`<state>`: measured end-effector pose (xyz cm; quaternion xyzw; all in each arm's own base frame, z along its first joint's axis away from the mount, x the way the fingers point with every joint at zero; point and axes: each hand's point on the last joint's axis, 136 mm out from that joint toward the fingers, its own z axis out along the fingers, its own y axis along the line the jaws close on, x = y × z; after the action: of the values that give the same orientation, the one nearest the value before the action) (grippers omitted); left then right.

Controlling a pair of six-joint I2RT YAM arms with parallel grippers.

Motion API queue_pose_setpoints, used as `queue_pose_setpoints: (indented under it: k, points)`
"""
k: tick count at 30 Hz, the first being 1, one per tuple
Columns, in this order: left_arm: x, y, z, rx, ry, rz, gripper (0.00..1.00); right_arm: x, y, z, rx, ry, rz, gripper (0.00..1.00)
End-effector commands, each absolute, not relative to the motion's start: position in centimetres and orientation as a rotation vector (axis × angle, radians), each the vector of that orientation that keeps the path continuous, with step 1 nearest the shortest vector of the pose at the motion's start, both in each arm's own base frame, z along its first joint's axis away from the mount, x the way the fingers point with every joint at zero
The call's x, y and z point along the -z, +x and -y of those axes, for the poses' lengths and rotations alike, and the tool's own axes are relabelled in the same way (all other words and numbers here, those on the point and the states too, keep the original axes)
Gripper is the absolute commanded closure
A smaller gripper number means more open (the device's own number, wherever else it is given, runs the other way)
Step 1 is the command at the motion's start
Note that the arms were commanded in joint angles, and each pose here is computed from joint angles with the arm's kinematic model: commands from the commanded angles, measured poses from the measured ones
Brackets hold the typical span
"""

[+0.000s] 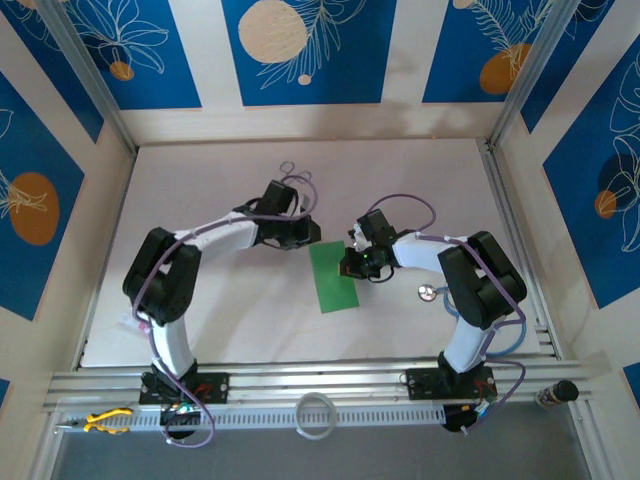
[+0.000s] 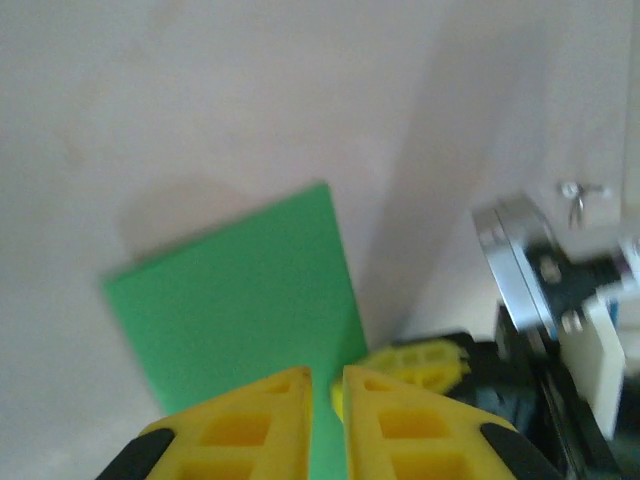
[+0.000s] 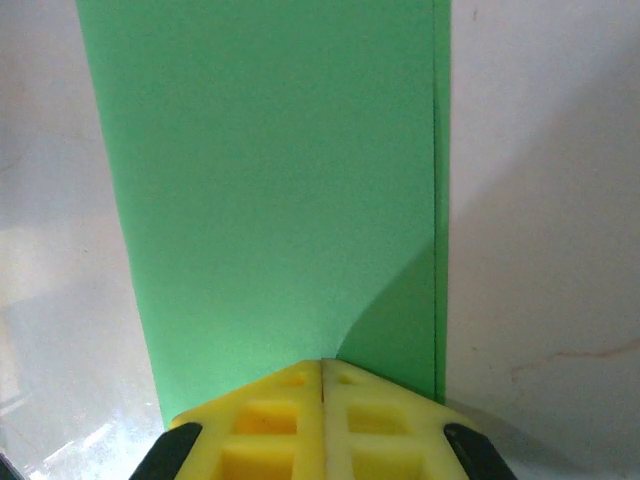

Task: Fold a paper plane with a square sheet of paper (pick it up from the middle)
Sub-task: First fold the square sheet of paper in half at the center of the table.

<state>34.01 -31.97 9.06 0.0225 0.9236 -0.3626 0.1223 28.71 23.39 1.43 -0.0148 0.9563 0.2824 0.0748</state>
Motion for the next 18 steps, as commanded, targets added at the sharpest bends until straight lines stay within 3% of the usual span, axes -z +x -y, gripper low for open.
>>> queue_pose_setpoints:
  k: [1,10,18]
  points:
    - [-8.5,30.7,33.4,1.145,0.088,-2.735,0.83,1.6,25.8,-20.5,-0.673,0.042,-3.026,1.0]
    - [-6.1,25.4,34.7,1.241,0.095,-2.788,0.84,1.6,25.7,-20.5,-0.687,0.048,-3.025,1.0]
    - [-3.6,22.2,32.7,1.171,0.173,-2.88,0.83,1.7,25.7,-20.4,-0.677,0.056,-3.029,1.0]
